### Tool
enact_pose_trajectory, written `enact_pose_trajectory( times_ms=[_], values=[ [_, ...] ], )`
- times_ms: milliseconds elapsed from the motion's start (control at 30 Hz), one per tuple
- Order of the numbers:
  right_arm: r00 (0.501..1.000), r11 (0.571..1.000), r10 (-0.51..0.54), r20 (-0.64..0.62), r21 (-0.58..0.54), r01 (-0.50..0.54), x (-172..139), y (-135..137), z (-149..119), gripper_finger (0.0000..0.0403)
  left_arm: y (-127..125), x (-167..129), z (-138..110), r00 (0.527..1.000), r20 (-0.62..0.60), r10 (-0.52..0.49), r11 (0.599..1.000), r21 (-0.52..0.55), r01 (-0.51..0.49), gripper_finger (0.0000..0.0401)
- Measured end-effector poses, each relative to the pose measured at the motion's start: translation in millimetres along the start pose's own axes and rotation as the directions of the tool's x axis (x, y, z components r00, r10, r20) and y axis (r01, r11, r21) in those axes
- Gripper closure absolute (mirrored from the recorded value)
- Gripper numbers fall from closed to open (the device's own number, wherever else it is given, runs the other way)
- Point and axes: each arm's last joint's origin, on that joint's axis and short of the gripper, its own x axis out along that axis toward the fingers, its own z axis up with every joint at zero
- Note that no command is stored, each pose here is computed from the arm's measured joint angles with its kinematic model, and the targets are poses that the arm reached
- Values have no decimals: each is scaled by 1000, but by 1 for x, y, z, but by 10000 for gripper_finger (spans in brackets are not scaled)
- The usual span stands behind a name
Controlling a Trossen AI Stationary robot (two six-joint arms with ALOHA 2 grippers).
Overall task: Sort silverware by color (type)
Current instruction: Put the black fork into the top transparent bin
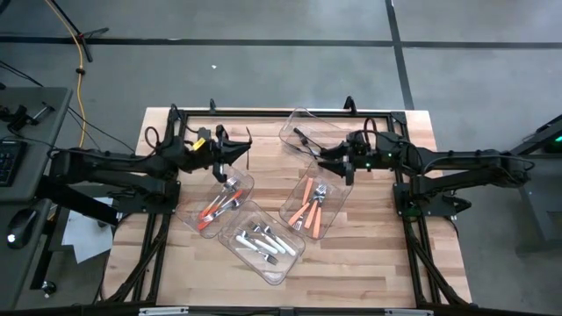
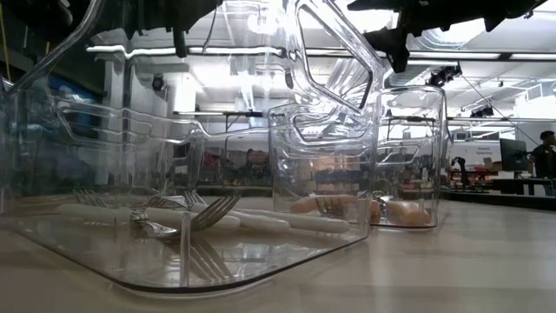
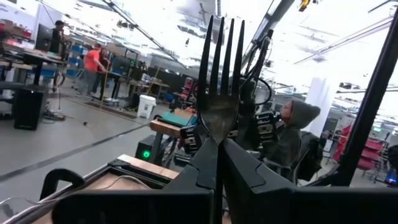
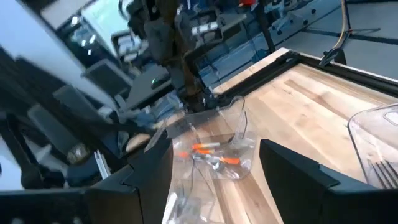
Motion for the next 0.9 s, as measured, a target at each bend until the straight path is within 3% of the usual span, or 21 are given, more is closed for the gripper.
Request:
enact_pose_trajectory(
  times_ms=[100, 500, 667, 900],
  values=[
    [1000, 998, -10, 15, 55, 9, 5, -1, 0, 178, 1, 3, -4, 1000, -17, 13, 1000, -13, -14, 401],
    [999, 1000, 15, 51, 21, -16, 66, -9, -5, 178, -5, 65, -19, 994, -113, -11, 1000, 11, 13, 401],
    [999, 997, 25, 21, -78, -23, 96, -8, 0, 178, -3, 83, -31, 989, -149, -5, 1000, -3, 5, 401],
    [998, 993, 57, 13, -108, -55, 123, -4, 9, 178, -4, 94, -32, 990, -143, -8, 1000, 4, 8, 401]
  ],
)
